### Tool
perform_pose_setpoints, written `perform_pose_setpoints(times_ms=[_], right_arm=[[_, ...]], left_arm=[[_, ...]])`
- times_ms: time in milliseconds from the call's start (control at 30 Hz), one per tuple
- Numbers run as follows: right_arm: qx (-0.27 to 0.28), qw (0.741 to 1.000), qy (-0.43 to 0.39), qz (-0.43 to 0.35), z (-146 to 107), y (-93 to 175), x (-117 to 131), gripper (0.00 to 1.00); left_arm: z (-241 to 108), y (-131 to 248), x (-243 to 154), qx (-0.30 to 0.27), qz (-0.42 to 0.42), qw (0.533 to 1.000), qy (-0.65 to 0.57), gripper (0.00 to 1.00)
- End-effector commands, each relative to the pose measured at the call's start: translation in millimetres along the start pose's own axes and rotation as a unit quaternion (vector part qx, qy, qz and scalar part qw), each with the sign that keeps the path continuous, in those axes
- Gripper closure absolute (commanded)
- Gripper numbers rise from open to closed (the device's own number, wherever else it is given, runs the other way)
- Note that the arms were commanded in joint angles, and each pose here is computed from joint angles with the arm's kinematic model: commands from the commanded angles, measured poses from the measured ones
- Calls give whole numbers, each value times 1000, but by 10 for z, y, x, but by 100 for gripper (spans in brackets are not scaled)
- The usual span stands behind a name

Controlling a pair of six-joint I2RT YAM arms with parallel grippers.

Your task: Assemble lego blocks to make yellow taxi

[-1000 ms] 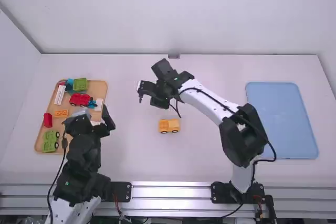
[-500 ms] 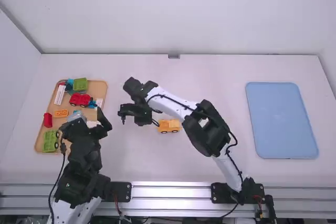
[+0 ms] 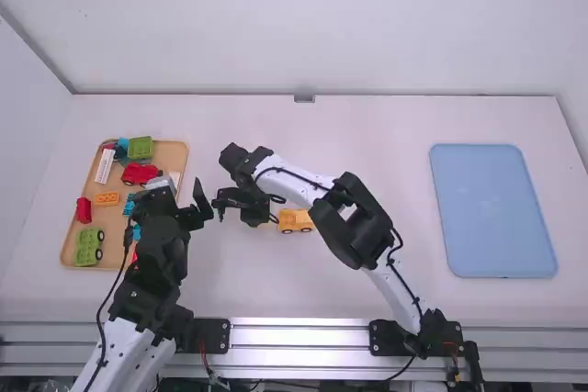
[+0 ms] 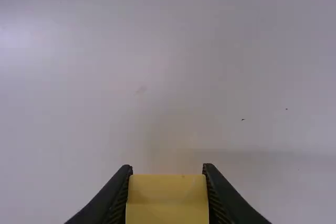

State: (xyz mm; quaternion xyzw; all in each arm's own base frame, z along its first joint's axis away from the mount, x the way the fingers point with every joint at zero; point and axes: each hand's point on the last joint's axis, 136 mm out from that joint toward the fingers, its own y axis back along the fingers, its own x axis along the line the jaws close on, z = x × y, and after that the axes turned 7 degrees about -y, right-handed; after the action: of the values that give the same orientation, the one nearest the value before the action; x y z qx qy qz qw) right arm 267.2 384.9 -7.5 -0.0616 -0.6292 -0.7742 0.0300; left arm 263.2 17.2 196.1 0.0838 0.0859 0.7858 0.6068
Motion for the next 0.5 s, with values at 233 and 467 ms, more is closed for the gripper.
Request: perform_pose_setpoints(times_ms=[233, 467], right_arm=[[9, 1000, 5, 11, 8, -165, 17, 50], [3, 1000, 10, 21, -12, -136, 10, 1]], left_arm=[[26, -15, -35, -6, -7, 1000, -16, 1], [1, -19, -14, 0, -3, 1000, -18, 1]])
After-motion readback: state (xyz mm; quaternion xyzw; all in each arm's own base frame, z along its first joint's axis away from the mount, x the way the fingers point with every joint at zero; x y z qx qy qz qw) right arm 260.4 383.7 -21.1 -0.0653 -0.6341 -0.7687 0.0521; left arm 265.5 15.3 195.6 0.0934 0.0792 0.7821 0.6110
